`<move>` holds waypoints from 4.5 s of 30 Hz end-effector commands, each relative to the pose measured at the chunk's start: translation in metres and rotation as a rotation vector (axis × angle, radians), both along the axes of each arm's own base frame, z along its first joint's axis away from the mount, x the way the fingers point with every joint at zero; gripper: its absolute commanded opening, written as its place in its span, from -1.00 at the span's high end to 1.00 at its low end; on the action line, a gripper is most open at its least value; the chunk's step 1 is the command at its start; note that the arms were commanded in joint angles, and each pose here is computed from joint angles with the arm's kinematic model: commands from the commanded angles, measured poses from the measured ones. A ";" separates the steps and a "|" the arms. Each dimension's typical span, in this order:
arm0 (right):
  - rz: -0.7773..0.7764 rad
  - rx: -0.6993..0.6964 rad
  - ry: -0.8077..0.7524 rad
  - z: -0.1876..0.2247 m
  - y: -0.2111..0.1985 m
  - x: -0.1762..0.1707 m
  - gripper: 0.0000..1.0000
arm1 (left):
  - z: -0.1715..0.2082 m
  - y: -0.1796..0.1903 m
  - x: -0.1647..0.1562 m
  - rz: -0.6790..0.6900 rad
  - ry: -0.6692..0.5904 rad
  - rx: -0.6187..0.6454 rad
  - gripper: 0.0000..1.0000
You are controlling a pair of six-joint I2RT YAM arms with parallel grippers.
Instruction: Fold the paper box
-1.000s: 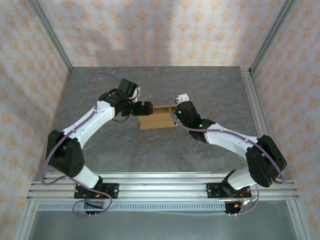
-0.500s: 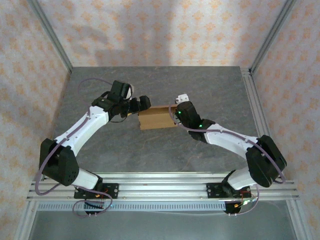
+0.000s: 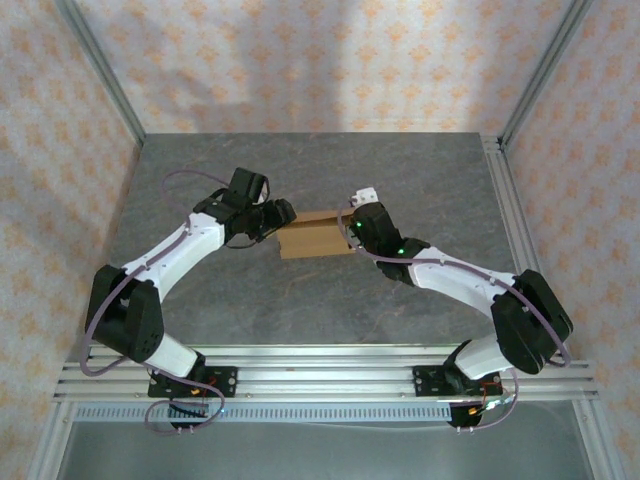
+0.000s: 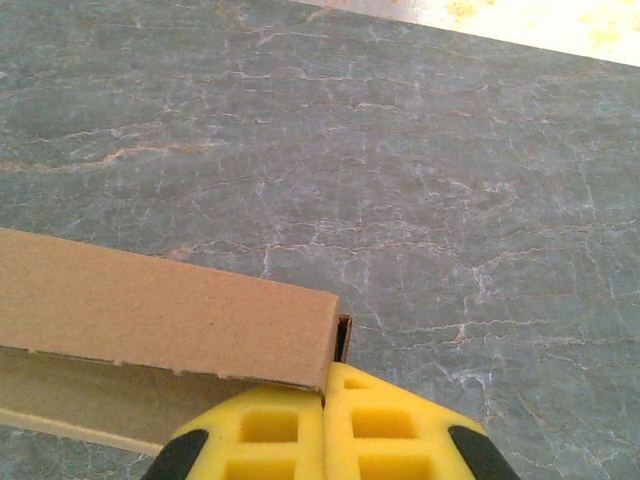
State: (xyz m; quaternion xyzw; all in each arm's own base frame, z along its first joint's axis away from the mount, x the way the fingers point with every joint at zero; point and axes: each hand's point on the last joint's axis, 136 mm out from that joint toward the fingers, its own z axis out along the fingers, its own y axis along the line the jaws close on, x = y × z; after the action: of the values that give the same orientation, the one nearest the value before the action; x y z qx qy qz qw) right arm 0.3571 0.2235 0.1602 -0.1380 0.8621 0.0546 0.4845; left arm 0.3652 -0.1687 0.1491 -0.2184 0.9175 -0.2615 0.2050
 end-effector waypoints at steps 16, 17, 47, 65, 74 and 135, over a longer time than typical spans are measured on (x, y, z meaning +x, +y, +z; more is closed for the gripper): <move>0.037 0.170 -0.079 0.041 -0.001 -0.020 -0.14 | -0.060 0.019 -0.023 0.078 0.165 0.097 0.09; 0.035 0.203 -0.101 0.050 -0.002 -0.022 -0.23 | -0.060 0.018 -0.023 0.073 0.165 0.096 0.09; -0.265 0.597 0.401 -0.019 -0.011 0.015 0.96 | -0.066 0.006 -0.024 -0.031 0.161 0.079 0.08; -0.258 0.548 0.453 -0.064 -0.015 0.003 0.62 | -0.033 0.005 -0.015 -0.094 0.050 0.096 -0.37; -0.269 0.508 0.457 -0.069 -0.018 0.003 0.69 | 0.003 0.008 -0.007 -0.064 -0.057 -0.019 -0.82; 1.159 -0.323 0.342 0.046 0.109 -0.030 -0.99 | 0.037 0.149 -0.021 0.214 -0.051 0.013 -1.00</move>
State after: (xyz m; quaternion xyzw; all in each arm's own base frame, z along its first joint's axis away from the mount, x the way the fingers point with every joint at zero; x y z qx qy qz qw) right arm 0.3579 0.3368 0.2320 -0.5677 0.7394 0.2133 0.2924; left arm 0.3608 -0.0247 0.1919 -0.2923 0.8866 -0.2266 0.2778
